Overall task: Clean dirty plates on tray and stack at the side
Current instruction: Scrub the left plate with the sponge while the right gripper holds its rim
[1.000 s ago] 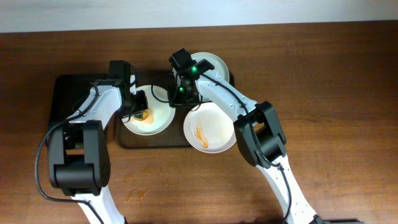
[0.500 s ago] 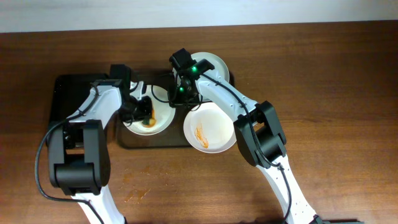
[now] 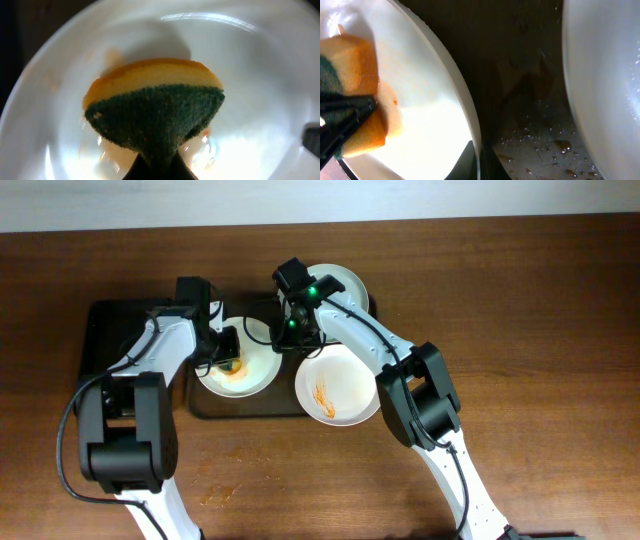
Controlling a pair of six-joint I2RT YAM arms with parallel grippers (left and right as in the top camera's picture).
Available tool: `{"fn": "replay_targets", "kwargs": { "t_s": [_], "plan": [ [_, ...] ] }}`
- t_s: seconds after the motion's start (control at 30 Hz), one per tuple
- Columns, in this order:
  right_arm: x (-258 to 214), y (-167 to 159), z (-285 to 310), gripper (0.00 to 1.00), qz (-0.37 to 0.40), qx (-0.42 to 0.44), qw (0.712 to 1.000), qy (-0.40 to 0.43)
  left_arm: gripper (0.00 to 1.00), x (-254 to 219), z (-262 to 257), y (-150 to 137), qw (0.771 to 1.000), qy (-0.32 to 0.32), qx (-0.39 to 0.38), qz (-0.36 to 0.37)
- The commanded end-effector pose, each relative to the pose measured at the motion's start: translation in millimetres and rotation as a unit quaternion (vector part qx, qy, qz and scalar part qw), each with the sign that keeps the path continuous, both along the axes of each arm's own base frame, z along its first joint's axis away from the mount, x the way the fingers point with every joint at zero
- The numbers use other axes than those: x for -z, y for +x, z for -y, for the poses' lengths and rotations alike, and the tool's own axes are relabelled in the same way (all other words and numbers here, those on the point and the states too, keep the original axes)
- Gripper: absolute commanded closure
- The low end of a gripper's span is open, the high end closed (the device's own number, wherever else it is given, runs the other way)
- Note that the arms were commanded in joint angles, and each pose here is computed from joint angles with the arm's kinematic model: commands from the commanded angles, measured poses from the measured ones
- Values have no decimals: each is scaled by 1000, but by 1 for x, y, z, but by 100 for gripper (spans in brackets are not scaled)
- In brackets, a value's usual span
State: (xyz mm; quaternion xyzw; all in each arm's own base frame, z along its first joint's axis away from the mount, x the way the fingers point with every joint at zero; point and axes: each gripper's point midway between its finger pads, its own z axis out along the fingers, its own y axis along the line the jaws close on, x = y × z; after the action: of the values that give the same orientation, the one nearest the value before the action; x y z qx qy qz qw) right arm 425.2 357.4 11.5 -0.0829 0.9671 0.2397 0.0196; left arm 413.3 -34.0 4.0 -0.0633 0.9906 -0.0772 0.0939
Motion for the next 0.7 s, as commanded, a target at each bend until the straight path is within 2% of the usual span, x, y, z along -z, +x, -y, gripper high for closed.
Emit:
{"fn": "replay_targets", "kwargs": {
  "t_s": [0.0,0.07,0.2,0.27,0.37,0.5,0.67],
  "plan": [
    [1,-3,-1,96,-9,-7,1000,6,99,23,-12,-42,995,28,-32,-91],
    [1,-5,-2,96,-13,-8,1000,10,99,20,6,-64,990,-24,-18,-137],
    [0,-6,-4,96,-14,-10,1000,13,99,14,30,-66,987,-91,41,-129],
    [0,-6,-4,96,-15,-10,1000,13,99,14,30,-51,990,-88,43,-99],
    [0,-6,-3,96,-14,-10,1000,13,99,12,30,-10,995,-83,50,-12],
    [1,-5,-3,96,-12,-8,1000,10,99,15,-15,15,999,38,-25,27],
    [1,-5,-3,96,-12,-8,1000,10,99,18,-46,-5,991,121,-61,-12]
  ]
}}
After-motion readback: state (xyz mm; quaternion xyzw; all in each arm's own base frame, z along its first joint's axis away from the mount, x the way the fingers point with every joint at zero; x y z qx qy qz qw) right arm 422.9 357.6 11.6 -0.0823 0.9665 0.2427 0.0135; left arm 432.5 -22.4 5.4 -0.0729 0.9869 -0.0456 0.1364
